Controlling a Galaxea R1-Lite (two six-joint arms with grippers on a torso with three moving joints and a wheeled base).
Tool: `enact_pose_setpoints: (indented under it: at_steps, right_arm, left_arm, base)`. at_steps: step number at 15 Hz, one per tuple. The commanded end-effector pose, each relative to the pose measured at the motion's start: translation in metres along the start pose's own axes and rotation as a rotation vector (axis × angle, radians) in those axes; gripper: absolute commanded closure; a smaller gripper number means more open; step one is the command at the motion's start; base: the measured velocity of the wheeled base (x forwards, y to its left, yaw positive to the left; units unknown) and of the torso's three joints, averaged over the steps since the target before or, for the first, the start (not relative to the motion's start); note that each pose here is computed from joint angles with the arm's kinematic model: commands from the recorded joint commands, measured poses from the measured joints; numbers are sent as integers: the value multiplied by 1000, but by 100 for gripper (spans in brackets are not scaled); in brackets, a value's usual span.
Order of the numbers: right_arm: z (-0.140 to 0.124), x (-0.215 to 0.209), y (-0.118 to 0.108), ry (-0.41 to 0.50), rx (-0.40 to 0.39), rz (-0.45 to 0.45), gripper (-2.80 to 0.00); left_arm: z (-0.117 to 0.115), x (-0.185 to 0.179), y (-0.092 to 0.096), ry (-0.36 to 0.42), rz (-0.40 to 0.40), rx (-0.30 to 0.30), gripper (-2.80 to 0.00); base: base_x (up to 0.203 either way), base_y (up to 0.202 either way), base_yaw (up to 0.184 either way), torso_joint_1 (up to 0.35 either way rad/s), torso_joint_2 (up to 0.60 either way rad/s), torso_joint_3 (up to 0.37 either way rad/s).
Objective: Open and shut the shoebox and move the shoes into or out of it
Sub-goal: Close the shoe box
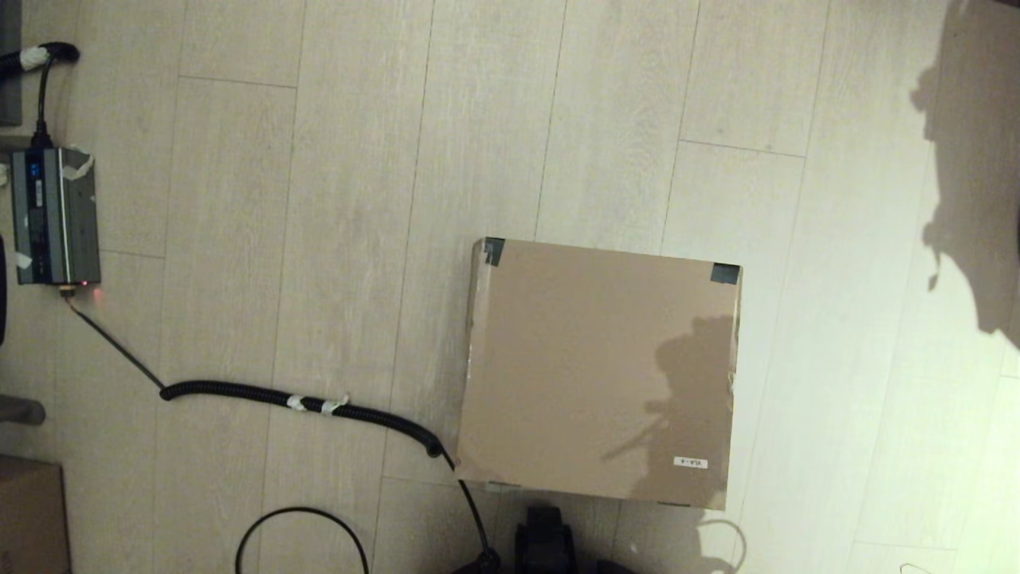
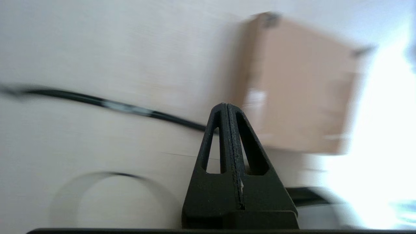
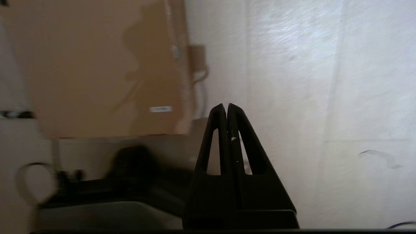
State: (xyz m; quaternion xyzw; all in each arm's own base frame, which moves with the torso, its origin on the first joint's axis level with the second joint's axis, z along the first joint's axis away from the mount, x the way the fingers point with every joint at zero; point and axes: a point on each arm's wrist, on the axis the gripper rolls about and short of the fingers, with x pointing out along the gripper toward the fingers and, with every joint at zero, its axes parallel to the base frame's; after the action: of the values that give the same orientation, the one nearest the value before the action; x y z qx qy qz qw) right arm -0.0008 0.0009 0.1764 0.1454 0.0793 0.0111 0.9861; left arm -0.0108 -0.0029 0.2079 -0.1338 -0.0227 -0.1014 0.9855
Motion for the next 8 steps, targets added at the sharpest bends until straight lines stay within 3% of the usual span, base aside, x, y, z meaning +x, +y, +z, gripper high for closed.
enact_pose_setpoints:
  at_steps: [1, 3, 6, 8]
  right_arm:
    - [26, 45, 9, 210, 130, 48, 0]
    - [39, 79, 17, 386, 213, 252, 0]
    - [32, 144, 11, 539, 132, 302, 0]
    - [26, 186, 0, 568, 80, 309, 0]
  left_arm:
    - [22, 64, 0, 233, -45, -204, 0]
    - [18, 107, -1, 449, -175, -364, 0]
    - [-8, 174, 9, 676, -257, -506, 0]
    - [-31, 218, 19, 744, -302, -555, 0]
  base:
    - [0, 0, 0, 0, 0, 0]
    - [0, 0, 0, 0, 0, 0]
    - [0, 0, 0, 0, 0, 0]
    - [0, 0, 0, 0, 0, 0]
